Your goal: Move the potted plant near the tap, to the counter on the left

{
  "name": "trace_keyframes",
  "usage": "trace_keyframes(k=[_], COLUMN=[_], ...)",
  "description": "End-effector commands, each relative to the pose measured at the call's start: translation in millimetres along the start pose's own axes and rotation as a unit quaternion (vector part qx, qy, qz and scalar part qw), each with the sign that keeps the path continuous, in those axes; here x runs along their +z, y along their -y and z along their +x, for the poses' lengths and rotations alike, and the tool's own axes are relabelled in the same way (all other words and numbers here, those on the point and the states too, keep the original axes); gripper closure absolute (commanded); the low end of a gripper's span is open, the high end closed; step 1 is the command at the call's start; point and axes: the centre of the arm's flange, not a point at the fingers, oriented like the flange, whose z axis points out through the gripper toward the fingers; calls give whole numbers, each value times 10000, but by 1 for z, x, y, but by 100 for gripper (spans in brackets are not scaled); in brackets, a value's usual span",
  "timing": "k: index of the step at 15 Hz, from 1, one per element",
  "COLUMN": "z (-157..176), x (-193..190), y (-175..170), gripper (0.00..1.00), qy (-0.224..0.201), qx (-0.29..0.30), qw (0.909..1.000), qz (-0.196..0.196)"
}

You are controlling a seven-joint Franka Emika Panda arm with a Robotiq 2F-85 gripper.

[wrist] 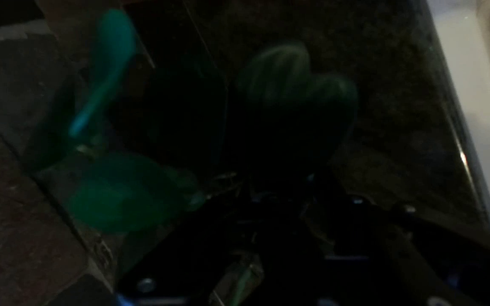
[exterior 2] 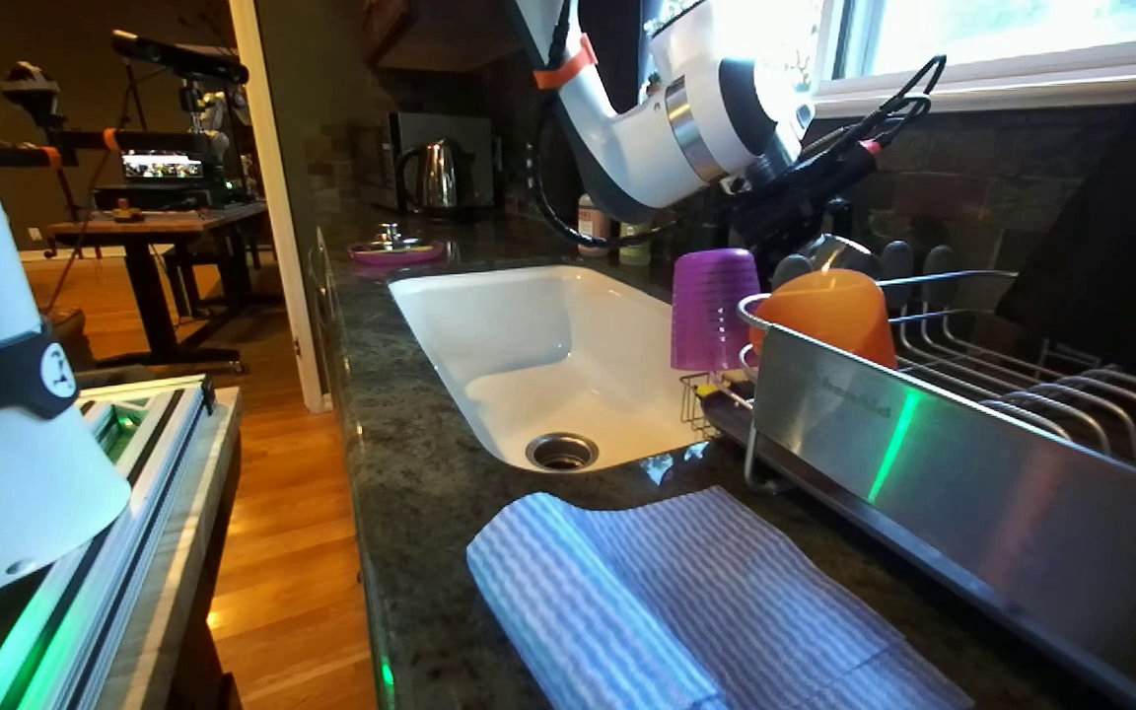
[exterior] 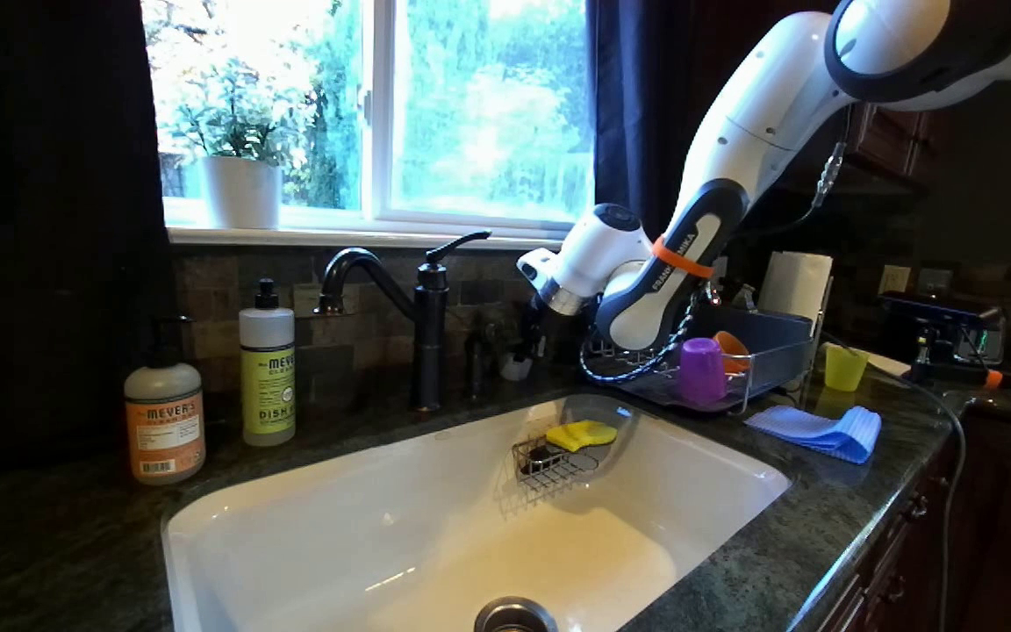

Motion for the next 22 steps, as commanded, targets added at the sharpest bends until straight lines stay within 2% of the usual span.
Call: trace_keyframes(k=[1,7,12,16,19,22], z=[2,13,0,-13,-19,-13], x=[7,-53,-87,-119,-152,-181], y=[4,10,3,-7,-17,-24], gripper=[96,96,96,96,96,96], qy=[85,-74,436,764,672,468], qx=[5,244,308,302,338,269], qw=[9999,9990,9978,9948,9943,9959], qz=[105,371,393,599,757,725])
